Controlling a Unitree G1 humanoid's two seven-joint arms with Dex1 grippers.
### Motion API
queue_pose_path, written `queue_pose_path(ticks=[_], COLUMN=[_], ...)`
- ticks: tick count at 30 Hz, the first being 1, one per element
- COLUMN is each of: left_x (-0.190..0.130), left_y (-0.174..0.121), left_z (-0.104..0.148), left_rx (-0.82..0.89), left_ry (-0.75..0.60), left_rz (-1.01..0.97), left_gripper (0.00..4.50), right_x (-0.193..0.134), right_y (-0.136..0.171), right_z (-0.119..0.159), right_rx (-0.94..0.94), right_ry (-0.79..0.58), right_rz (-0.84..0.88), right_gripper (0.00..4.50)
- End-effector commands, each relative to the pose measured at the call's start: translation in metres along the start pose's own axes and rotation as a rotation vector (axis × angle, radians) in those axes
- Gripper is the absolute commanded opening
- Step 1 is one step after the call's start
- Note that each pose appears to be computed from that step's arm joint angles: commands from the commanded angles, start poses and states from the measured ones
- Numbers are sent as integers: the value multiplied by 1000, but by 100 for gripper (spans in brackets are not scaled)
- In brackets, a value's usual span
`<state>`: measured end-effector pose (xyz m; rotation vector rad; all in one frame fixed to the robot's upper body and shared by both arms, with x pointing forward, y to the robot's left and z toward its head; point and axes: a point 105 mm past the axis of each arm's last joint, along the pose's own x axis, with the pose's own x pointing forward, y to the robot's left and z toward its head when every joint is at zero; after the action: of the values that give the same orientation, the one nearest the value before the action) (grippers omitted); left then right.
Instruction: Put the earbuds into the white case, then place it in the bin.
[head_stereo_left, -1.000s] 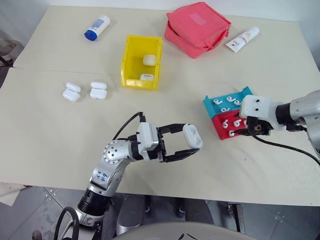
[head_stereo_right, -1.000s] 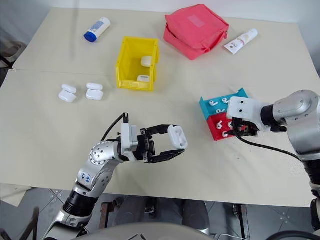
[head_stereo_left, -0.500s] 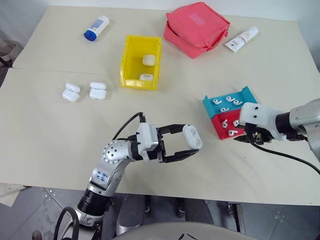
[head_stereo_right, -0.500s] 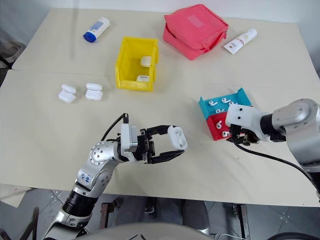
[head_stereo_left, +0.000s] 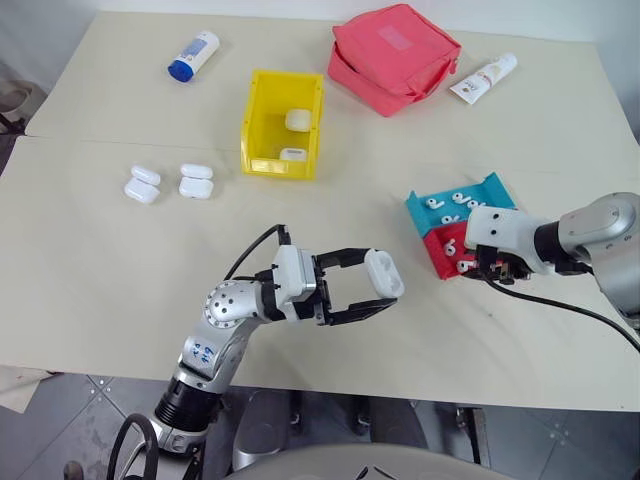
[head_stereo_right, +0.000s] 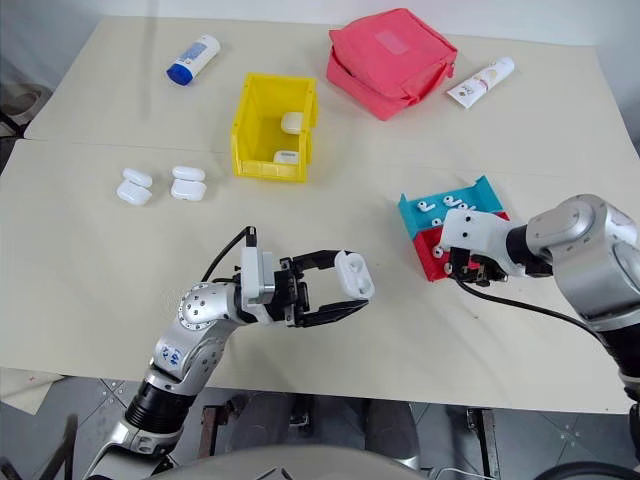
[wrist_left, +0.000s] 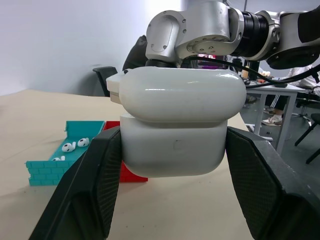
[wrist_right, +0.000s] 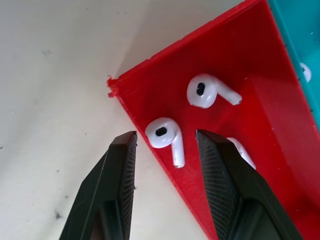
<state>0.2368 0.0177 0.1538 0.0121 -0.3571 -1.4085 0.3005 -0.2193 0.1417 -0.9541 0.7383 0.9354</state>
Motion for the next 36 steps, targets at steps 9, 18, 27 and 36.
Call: queue_pose_path(ticks=[9, 18, 27, 36], left_x=[1, 1, 1, 1], left_y=[-3, -2, -2, -1], left_z=[8, 8, 8, 7], left_rx=[23, 24, 24, 21], left_ry=[-18, -18, -16, -18], left_rz=[1, 1, 1, -5], left_gripper=[278, 278, 278, 278], right_x=[1, 2, 2, -6], right_y=[-5, -5, -3, -7], right_z=[0, 0, 1, 7], right_rx=[-32, -34, -25, 2], right_ry=[14, 20, 10, -35], right_rz=[-14, -16, -12, -42], right_gripper=[193, 193, 1, 1])
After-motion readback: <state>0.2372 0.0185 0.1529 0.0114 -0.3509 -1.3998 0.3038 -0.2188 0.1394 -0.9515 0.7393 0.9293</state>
